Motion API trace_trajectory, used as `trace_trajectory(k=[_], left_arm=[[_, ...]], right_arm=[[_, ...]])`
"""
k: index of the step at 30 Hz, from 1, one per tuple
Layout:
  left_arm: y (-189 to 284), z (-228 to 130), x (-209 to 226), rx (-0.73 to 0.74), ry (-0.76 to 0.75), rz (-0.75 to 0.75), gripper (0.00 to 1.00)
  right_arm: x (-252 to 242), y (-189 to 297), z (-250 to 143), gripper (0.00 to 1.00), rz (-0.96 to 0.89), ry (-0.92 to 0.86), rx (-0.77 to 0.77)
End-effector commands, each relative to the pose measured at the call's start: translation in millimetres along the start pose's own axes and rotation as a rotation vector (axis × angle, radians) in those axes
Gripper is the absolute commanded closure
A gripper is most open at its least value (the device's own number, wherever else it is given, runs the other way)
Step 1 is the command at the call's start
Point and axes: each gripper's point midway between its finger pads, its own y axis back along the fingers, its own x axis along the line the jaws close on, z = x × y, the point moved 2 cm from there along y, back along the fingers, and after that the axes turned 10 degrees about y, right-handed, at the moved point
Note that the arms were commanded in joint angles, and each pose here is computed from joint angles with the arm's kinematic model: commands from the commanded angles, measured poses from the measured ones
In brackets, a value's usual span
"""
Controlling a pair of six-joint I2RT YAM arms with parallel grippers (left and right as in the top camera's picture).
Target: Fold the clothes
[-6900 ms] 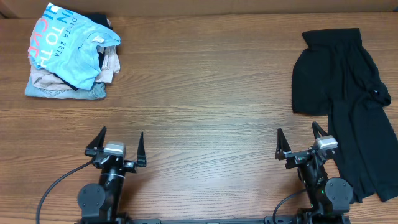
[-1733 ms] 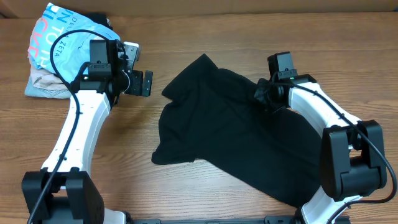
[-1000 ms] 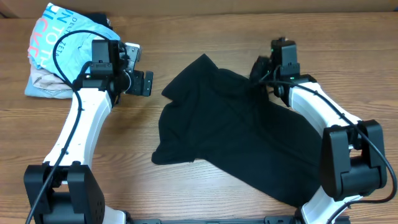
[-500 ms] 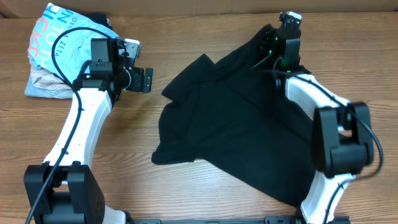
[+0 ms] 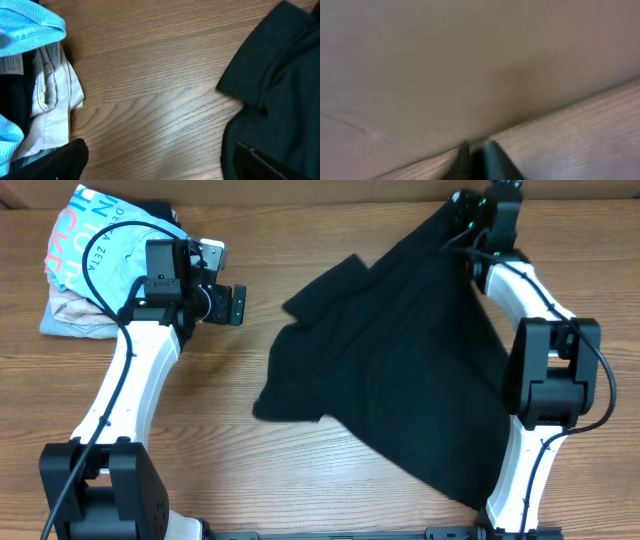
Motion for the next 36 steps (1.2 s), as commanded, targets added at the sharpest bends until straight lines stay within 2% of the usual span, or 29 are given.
trace_trajectory(k=[1,2,7,13,15,18,23,27,31,36], left_arm=[[0,9,-4,-0.023,-0.018,-0.019,0.03],[0,9,-4,-0.024,-0.018,-0.019,0.02],[0,9,-5,-0.024,-0.019,-0.019,0.00],[0,7,-7,-0.015,-0.026,-0.026,0.00],[0,5,-8,-0.007,-0.027,-0.025,0.00],[0,3,-7,0.002,-0.046,-0.025,0.00],[0,4,-7,-0.002,-0.047,-0.021,0.00],[0,4,-7,-0.002,-0.046,-0.021,0.00],[0,3,-7,0.001,-0.046,-0.021,0.00],[0,2,-7,0.006,-0.045,-0.021,0.00]], right_arm=[[16,5,33,0.06,0.053,0.012,-0.044],[16,5,32,0.00,0.049,0.012,-0.030],[14,24,27,0.00,0.015,0.009,0.106],[7,100,17,0.00,-0.071,0.006,0.394],[-7,135,9,0.00,-0.158,-0.016,0.503],[-40,193,-3,0.00,-0.382,-0.145,0.645],[-89,255,-16,0.00,-0.678,-0.313,0.752],[-112,269,-29,0.00,-0.747,-0.363,0.811],[-138,277,-62,0.00,-0.796,-0.407,0.888],[-159,274,-105,0.00,-0.695,-0.462,0.981]])
